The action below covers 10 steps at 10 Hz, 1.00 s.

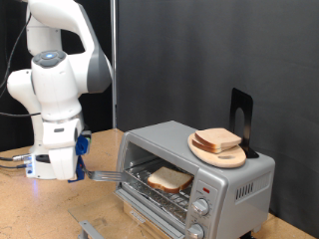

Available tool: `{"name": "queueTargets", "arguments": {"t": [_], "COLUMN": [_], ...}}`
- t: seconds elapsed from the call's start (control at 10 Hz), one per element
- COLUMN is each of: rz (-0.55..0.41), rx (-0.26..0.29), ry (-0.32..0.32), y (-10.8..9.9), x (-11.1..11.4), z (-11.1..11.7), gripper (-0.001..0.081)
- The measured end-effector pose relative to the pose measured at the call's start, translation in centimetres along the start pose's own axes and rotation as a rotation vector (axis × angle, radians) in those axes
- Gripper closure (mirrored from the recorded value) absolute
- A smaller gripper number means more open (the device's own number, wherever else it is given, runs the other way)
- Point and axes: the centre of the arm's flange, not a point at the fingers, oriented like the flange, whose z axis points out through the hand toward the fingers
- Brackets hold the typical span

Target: Make a piece of toast with the oven

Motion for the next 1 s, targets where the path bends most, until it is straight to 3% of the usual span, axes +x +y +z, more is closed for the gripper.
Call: {"name": "queueTargets", "arguments": {"t": [0.3,0.5,0.8,1.0], "rz": [0.015,0.022,0.01,0.009], "rx": [0.122,0.178,0.204,0.211], "ry": [0.068,0.109,0.126,0.119], "y": [1.8,1.9,0.9,0.7], "x": [-0.2,0.1,0.3,0.2], "z": [-4.6,-7.8,-11.3,-11.4], "gripper": [0.0542,0.0542,0.0542,0.0542]}}
